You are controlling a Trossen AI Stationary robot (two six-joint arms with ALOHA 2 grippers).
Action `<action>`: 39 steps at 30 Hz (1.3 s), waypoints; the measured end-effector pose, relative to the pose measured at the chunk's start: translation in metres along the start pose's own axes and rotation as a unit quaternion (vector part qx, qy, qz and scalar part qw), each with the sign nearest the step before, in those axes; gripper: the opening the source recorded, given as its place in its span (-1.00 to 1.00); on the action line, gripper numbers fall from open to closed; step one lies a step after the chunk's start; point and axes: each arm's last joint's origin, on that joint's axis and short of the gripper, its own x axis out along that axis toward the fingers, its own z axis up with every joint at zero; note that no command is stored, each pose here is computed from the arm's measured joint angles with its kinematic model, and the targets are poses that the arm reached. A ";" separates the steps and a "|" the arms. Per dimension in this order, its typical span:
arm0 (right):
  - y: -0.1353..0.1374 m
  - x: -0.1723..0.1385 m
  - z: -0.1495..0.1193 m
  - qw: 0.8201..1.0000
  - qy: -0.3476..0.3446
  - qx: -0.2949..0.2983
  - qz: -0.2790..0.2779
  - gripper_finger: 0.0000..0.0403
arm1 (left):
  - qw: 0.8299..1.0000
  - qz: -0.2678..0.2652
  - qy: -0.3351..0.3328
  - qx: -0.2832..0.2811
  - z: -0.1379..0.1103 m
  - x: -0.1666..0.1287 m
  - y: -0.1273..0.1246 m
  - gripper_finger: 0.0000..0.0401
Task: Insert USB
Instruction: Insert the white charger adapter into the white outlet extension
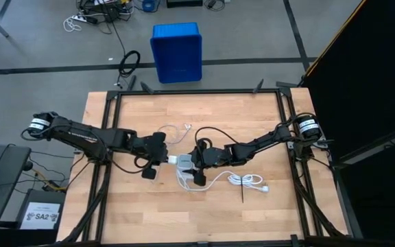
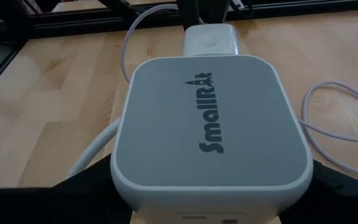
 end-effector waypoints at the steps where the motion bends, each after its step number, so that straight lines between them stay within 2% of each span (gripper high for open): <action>1: 0.000 0.000 0.000 1.000 0.000 0.000 0.001 0.29 | 1.000 -0.002 0.000 0.000 0.000 0.000 0.000 -0.96; 12: 0.000 0.000 0.000 1.000 0.000 -0.004 0.016 0.29 | 0.999 -0.048 0.009 0.000 0.000 0.007 -0.002 -0.97; 39: 0.001 0.001 0.001 0.999 0.000 0.005 0.033 0.29 | 0.996 -0.079 0.023 0.024 0.010 0.004 -0.003 -0.97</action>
